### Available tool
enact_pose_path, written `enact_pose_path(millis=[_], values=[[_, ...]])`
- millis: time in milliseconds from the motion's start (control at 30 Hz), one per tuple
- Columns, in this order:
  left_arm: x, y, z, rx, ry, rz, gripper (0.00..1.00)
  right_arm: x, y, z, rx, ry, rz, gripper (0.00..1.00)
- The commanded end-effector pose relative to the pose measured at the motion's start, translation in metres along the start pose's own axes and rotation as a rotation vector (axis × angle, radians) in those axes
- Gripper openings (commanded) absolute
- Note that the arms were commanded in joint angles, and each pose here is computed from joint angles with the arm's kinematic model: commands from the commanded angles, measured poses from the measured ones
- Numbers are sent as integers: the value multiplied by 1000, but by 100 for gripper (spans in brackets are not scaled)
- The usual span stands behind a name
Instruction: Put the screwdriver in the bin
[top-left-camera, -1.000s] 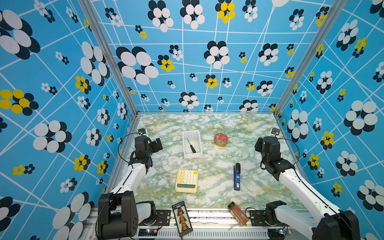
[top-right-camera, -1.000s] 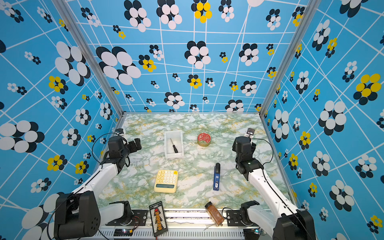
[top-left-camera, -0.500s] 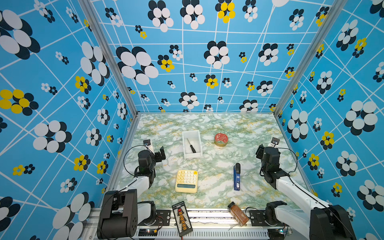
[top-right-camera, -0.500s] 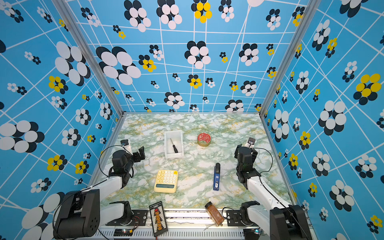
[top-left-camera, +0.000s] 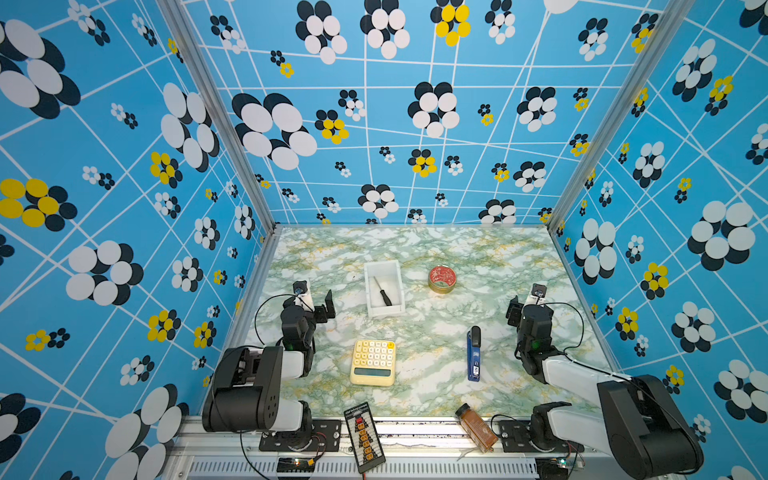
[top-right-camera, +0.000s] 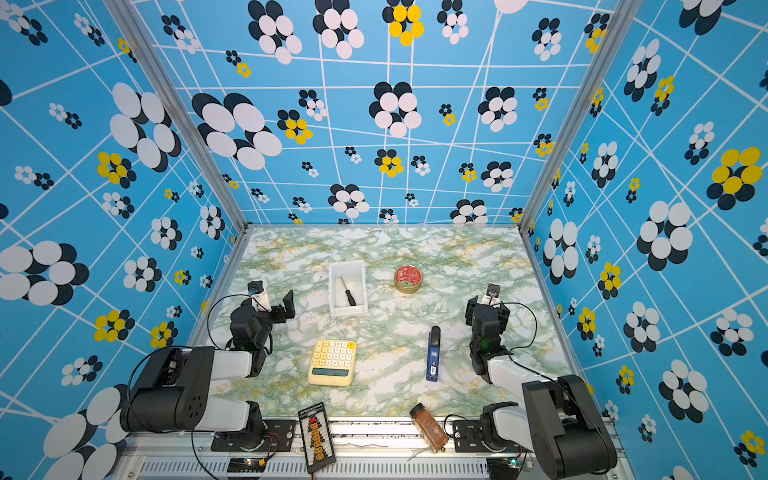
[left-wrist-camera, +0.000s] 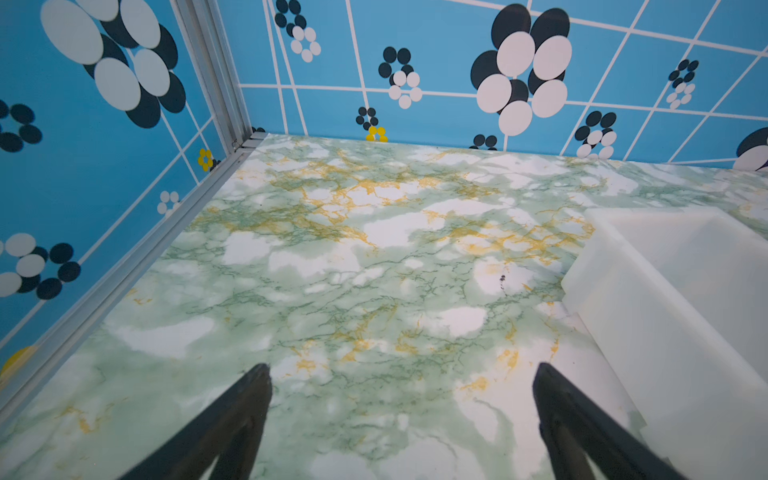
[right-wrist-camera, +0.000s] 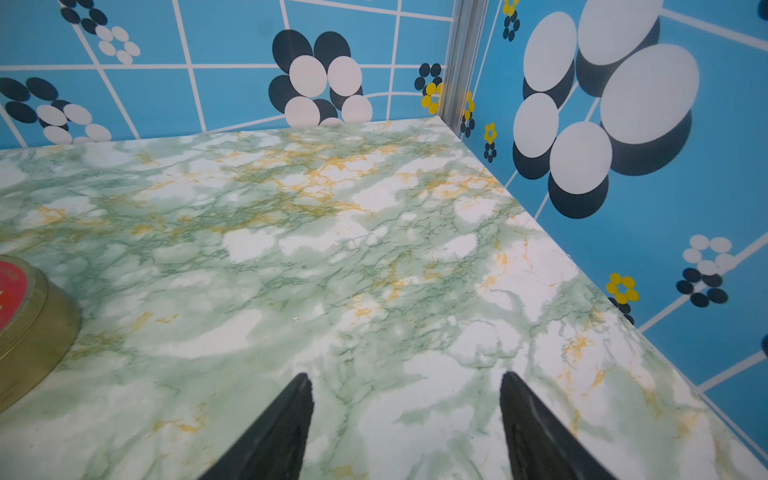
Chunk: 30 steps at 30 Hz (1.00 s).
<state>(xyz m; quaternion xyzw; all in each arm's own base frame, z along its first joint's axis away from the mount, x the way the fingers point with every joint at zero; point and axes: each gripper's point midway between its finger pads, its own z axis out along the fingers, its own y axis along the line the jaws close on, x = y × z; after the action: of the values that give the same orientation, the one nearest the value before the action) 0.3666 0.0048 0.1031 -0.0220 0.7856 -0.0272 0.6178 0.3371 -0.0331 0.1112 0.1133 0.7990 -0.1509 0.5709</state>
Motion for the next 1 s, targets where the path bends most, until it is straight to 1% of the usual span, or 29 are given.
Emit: enact_pose_path(millis=[0,33,100,167,233,267,300,367,433,467,500,533,967], values=[[-6,2,5,-9,-65,7,99,-26,12,9,-41,-79,-21,74],[-7,2,4,-11,-81,2,99,-28,15,13,-45,-89,-24,75],[-5,-1,4,7,-60,10,99,-23,18,24,-60,-76,-6,75],[-5,2,4,-10,-61,3,99,-13,27,35,-87,-42,-19,75],[-5,2,3,-8,-61,5,99,-6,31,41,-99,-39,-15,75],[-4,0,3,0,-60,7,99,-6,31,43,-91,-51,-5,76],[-5,0,3,0,-63,8,99,-4,20,47,-67,-28,7,76],[-5,1,1,-6,-73,6,99,-3,17,51,-88,8,29,76],[-5,2,-2,-14,-85,3,99,-3,17,51,-92,0,32,85],[-5,3,-3,-19,-92,1,99,-3,17,51,-93,-1,32,86],[-5,5,-4,-26,-100,-1,99,-4,17,51,-91,-1,31,98],[-5,5,-6,-27,-107,-1,99,-3,17,51,-92,2,29,99],[-5,5,-6,-33,-107,-6,99,-3,17,51,-94,1,28,99]])
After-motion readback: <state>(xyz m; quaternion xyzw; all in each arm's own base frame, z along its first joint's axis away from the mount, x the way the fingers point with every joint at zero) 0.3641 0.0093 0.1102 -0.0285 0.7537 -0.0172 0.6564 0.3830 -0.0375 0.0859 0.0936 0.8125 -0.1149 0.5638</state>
